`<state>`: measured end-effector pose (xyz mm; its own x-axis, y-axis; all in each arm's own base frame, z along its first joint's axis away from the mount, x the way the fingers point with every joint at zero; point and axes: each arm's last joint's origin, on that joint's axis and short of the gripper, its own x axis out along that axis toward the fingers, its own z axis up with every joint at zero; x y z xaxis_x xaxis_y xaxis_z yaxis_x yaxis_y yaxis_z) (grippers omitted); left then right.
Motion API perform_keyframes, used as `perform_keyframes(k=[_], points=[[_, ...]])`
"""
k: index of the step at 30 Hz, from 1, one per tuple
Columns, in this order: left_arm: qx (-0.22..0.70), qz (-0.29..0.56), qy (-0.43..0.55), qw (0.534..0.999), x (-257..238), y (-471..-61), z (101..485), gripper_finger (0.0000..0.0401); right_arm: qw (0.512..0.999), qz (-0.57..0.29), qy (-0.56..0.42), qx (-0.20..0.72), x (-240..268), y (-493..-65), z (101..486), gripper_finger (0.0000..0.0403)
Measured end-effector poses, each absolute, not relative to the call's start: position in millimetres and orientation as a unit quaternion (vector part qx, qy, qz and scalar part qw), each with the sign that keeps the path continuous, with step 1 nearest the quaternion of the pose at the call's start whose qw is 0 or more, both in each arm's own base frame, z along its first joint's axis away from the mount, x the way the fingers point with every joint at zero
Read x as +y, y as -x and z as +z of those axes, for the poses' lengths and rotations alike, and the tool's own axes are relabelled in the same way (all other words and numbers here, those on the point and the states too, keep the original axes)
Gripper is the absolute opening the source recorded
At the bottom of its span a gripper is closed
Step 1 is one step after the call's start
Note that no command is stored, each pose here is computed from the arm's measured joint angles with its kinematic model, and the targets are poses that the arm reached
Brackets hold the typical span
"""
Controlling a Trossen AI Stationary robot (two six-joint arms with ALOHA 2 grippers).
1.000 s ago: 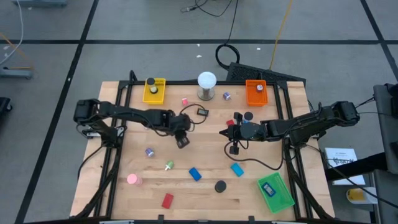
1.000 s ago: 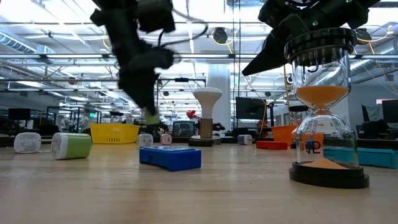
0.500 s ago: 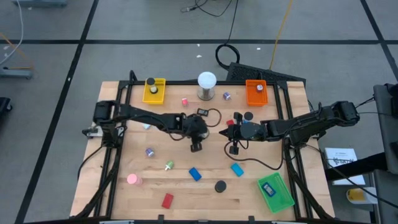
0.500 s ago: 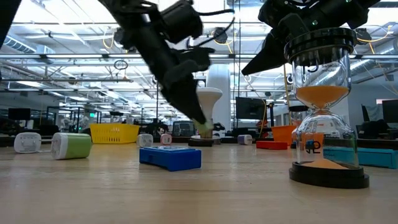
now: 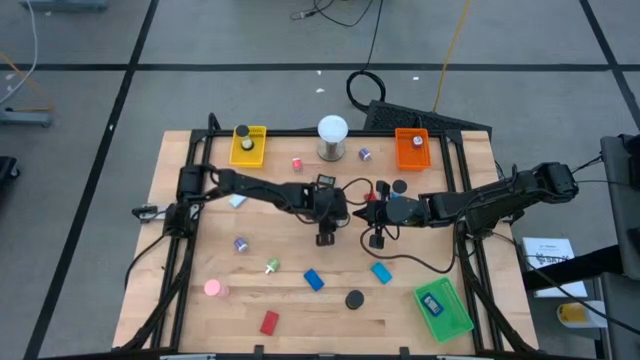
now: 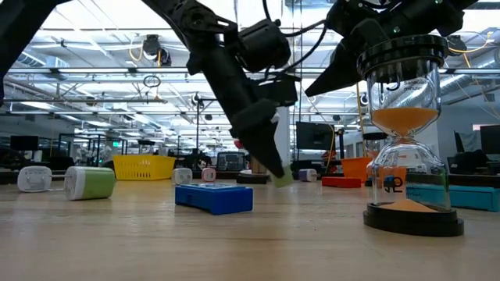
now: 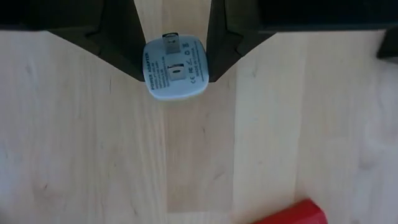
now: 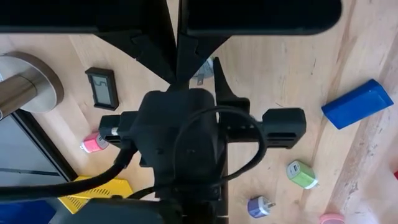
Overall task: Pick & Place Office items
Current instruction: Put the top green charger adaptor into the orange bin
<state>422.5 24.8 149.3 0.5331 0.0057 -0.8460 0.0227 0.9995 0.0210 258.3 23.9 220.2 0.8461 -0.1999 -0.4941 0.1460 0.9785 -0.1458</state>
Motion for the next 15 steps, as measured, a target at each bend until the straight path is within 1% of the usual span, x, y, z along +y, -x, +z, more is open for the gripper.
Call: perform_keyframes(k=[3, 10, 13, 15], points=[[0.491, 0.002, 0.001, 0.871, 28, -421, 149, 0.0145, 0.960, -0.090, 0.051, 0.262, 24, -258, 220, 0.0004], [0.498, 0.012, -0.004, 0.867, 29, -420, 148, 0.0232, 0.959, -0.090, 0.051, 0.263, 24, -258, 220, 0.0004], [0.510, 0.020, -0.020, 0.860, 27, -415, 152, 0.0258, 0.959, -0.090, 0.051, 0.263, 24, -258, 220, 0.0004], [0.511, 0.027, -0.027, 0.859, 27, -412, 161, 0.0268, 0.959, -0.091, 0.048, 0.263, 24, -258, 220, 0.0004]])
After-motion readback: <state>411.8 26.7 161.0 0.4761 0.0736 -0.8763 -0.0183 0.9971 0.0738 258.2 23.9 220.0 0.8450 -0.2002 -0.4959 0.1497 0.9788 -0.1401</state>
